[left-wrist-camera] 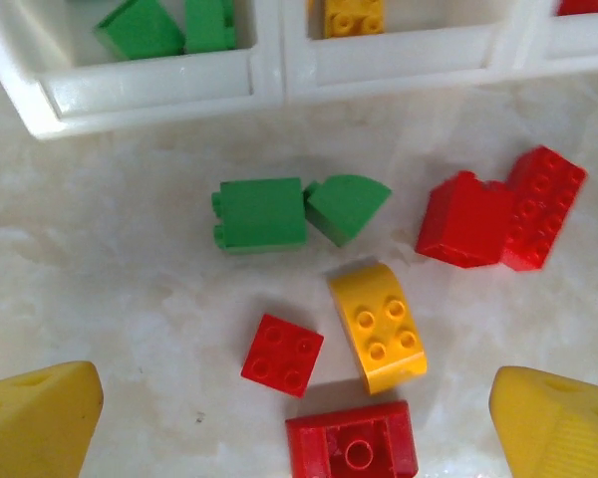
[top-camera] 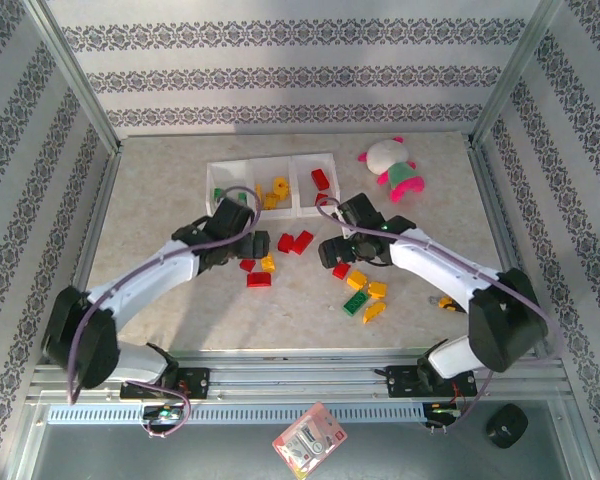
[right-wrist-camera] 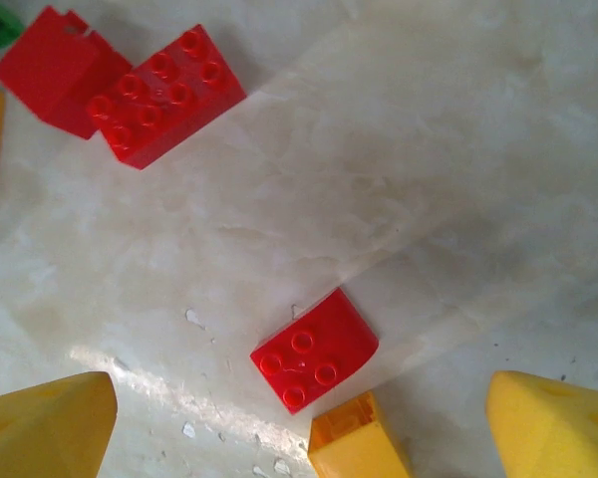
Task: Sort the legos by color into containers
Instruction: Place the lego in the container, then pick up the lego from the center of the table.
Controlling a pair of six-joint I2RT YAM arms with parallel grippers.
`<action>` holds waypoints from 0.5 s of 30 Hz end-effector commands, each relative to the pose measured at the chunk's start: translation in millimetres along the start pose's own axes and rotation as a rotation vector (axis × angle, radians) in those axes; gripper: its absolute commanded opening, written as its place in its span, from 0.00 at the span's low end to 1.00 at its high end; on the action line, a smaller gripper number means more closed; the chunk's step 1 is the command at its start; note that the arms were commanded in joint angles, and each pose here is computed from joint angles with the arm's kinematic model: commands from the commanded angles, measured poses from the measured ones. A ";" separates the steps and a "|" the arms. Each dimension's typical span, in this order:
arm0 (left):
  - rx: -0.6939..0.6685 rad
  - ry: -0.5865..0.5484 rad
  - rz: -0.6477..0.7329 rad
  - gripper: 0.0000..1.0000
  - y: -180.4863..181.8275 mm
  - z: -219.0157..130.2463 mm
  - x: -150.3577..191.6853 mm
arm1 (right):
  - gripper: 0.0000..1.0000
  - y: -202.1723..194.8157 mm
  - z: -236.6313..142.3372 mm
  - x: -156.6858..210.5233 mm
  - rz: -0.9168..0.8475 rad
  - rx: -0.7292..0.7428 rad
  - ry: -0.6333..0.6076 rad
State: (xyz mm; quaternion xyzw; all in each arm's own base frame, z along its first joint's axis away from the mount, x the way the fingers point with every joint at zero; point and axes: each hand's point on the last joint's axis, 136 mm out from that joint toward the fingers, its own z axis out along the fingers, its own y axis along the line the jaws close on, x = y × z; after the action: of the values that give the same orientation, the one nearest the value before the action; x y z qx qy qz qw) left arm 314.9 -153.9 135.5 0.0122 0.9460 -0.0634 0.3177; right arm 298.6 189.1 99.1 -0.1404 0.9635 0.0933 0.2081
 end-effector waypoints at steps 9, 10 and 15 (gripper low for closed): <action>0.264 -0.350 0.359 0.99 -41.5 -67.0 -12.2 | 0.86 -2.7 48.0 7.5 0.348 0.051 0.114; 0.278 -0.352 0.370 0.99 -42.9 -69.8 -10.6 | 0.85 -2.0 50.5 10.1 0.358 0.050 0.118; 0.317 -0.363 0.414 0.99 -46.2 -75.3 -4.4 | 0.82 -0.7 62.1 24.4 0.405 0.047 0.161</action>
State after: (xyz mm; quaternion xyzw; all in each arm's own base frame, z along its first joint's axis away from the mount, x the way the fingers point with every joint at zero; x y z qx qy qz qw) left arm 274.5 -180.3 195.2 0.2025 0.8525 -0.1326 0.4634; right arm 307.9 196.6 45.8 0.0252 0.9864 0.0967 0.1308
